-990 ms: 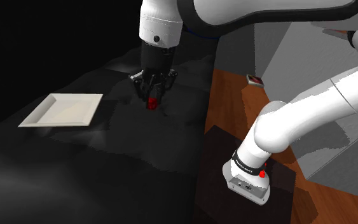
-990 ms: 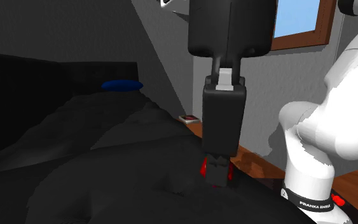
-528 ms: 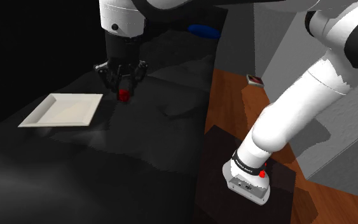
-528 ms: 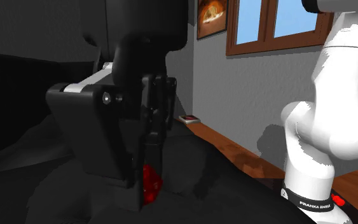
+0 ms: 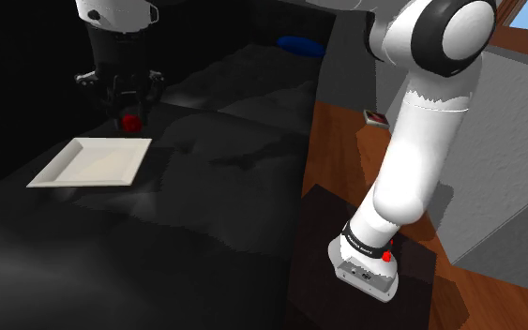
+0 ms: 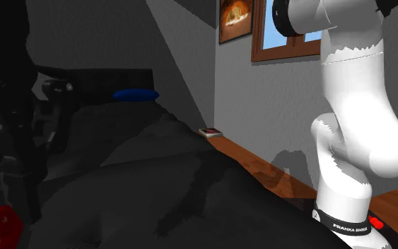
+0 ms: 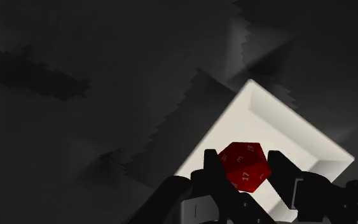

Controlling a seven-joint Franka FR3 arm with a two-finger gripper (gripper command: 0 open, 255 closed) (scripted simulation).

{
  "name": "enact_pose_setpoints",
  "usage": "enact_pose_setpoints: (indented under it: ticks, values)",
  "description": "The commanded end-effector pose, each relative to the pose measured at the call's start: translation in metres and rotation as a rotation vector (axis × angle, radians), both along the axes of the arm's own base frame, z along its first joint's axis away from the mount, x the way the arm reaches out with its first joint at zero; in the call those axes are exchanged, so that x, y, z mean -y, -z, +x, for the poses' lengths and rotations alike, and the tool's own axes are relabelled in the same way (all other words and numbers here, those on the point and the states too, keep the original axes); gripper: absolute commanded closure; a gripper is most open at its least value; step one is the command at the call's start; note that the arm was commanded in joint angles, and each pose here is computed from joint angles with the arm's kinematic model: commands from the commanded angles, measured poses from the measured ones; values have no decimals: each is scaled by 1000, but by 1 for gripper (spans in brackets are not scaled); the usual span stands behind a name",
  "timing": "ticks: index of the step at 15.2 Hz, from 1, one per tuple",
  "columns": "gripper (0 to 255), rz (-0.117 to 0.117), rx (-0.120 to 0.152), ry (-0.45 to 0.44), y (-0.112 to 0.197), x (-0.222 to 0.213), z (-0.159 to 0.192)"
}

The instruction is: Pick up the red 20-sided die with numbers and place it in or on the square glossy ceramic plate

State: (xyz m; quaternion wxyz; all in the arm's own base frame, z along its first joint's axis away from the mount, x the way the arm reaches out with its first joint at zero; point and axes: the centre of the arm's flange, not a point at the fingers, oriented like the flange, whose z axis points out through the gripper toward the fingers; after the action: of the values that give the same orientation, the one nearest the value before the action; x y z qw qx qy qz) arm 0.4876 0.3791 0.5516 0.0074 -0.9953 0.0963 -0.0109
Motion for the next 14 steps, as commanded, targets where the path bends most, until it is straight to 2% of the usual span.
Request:
enact_pose_setpoints:
  ticks: [1, 6, 14]
  values:
    - [255, -2, 1, 2, 3, -11, 25]
    - [255, -2, 1, 2, 1, -43, 92]
    - [255, -2, 1, 2, 43, -43, 92]
